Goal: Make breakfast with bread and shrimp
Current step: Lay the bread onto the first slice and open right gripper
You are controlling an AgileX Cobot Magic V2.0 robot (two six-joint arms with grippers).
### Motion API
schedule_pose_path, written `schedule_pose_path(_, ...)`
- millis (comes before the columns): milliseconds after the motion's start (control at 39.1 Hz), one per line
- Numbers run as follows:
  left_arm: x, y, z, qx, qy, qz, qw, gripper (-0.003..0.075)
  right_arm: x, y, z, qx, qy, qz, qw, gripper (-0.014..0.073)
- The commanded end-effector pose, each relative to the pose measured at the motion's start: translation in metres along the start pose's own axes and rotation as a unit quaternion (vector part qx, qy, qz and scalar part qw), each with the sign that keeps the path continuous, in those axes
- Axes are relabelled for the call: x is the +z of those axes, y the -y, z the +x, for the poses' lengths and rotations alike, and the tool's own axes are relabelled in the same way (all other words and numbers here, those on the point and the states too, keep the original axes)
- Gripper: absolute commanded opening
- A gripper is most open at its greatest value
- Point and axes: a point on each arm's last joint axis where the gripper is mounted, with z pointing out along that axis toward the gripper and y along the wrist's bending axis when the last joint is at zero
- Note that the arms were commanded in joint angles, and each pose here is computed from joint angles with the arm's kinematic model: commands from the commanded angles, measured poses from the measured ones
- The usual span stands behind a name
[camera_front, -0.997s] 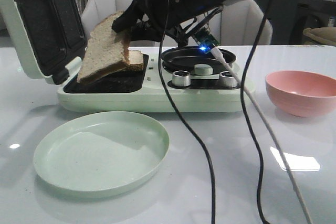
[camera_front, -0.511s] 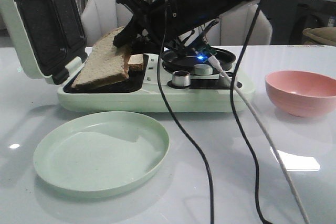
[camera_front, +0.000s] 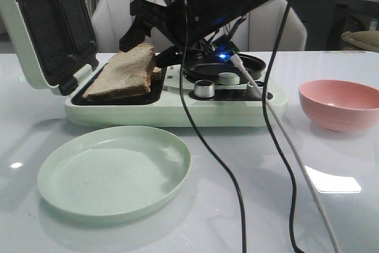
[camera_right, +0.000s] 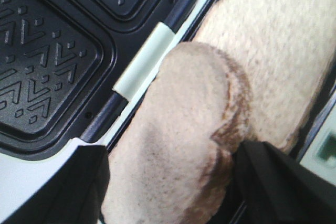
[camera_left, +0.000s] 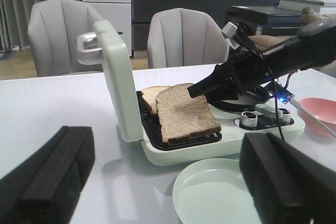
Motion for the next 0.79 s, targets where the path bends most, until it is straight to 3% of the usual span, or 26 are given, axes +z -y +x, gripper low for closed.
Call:
schedule_pose_path(0, -0.006, 0.002, -0.014, -0.009, 0.051, 0.016, 0.999, 0.0618, -0.028, -0.026, -0.039, -0.049, 0.054, 0.002, 0.997, 0.0603)
schedule_pose_path(230, -0.006, 0.002, -0.014, -0.009, 0.051, 0.016, 0.999, 0.0618, -0.039, -0.027, -0.057, -0.122, 0.049, 0.065, 0.989, 0.0603)
schedule_pose_path(460, -0.006, 0.002, -0.014, -0.009, 0.051, 0.016, 0.999, 0.0618, -0.088, -0.040, -0.083, -0.204, 0.043, 0.184, 0.960, 0.0603)
schedule_pose_path(767, -0.006, 0.002, -0.014, -0.009, 0.051, 0.016, 0.999, 0.0618, -0.173, -0.070, -0.102, -0.158, 0.059, 0.235, 0.957, 0.0603)
